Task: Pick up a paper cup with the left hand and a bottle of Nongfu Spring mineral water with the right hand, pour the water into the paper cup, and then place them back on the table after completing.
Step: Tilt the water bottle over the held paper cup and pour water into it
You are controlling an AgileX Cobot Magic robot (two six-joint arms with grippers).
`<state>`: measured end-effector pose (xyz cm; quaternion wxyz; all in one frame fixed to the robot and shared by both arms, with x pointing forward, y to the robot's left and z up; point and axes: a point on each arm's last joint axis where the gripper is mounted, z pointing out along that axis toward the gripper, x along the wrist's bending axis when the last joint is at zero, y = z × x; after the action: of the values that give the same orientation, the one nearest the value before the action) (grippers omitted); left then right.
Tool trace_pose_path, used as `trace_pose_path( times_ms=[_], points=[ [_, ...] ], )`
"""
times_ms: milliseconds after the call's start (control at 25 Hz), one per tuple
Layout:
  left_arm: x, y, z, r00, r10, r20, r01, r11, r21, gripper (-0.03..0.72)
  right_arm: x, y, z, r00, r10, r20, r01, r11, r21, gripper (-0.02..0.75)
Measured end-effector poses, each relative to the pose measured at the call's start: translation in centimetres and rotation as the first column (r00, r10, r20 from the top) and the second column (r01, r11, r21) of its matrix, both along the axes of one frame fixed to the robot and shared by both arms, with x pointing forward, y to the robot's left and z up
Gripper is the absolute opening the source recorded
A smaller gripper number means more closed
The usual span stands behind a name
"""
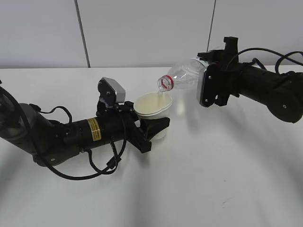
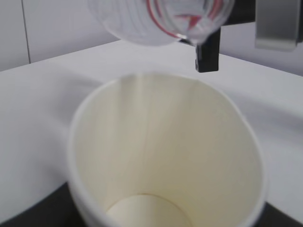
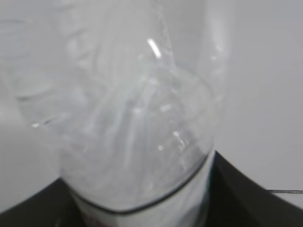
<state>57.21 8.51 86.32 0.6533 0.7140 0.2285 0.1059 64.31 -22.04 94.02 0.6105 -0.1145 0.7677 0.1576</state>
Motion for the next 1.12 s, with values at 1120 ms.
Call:
trace_pose_path(
  times_ms=[1120],
  points=[
    [-0.01,0.0,0.0,1.0,-0.001,0.0,0.001,1.0,0.0,0.393,0.49,-0.17,0.6,0.999,-0.02,0.042,0.021,0.999,-0.027,0.396]
  ],
)
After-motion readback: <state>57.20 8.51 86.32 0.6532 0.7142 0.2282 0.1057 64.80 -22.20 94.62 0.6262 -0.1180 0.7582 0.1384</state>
